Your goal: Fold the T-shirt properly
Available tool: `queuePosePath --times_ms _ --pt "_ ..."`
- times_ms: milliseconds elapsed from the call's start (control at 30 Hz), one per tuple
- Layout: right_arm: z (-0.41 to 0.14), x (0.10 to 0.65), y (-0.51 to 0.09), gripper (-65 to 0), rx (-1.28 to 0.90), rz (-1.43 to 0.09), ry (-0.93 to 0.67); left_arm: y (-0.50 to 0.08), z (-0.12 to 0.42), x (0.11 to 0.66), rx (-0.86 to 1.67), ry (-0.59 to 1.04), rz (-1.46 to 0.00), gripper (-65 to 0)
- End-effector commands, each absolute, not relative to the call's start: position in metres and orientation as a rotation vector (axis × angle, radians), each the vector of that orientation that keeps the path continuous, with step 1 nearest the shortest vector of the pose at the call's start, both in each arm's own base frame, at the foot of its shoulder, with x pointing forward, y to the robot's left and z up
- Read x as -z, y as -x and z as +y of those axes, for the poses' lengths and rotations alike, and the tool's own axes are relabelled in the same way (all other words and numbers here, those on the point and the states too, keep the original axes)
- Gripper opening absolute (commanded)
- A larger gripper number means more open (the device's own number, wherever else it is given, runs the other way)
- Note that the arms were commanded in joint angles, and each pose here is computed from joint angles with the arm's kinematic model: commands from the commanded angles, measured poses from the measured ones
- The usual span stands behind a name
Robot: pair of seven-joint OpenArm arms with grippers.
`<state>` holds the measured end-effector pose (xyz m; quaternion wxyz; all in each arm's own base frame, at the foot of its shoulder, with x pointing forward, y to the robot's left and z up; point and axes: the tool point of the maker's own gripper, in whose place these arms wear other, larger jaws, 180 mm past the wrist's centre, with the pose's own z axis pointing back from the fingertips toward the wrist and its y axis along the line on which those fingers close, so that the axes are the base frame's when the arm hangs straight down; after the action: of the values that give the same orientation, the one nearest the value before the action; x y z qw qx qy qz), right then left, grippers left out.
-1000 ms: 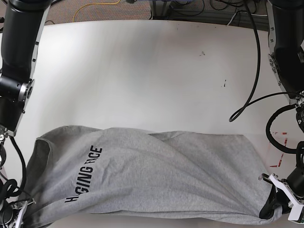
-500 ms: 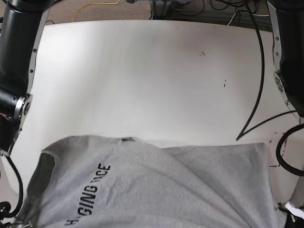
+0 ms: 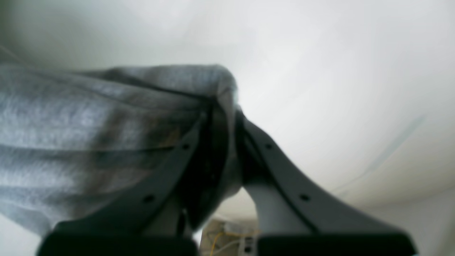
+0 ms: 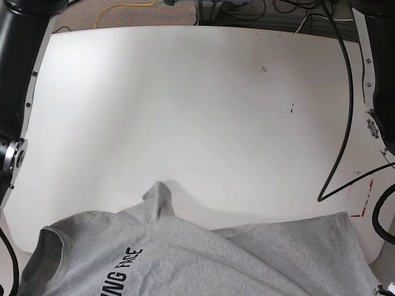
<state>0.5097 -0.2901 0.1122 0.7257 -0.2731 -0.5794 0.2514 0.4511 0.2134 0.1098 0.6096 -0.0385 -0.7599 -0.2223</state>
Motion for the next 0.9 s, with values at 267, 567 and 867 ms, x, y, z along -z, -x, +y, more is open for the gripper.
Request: queuePosePath --times_ms 267,567,867 --pt "-0.319 -0.049 -0.493 -65.0 -0.508 -1.225 0.594 -0.441 0.198 -0.055 0.561 0.095 -1.678 -65.0" --pt "-0.330 0.036 -0.466 -65.0 -0.489 -1.100 0.572 -0.427 0.202 0.024 0.532 0.114 -1.536 -65.0" --pt "-0.328 0.136 -0.426 -65.0 -0.486 -0.954 0.508 -0.394 0.215 0.114 0.480 0.120 -1.348 -65.0"
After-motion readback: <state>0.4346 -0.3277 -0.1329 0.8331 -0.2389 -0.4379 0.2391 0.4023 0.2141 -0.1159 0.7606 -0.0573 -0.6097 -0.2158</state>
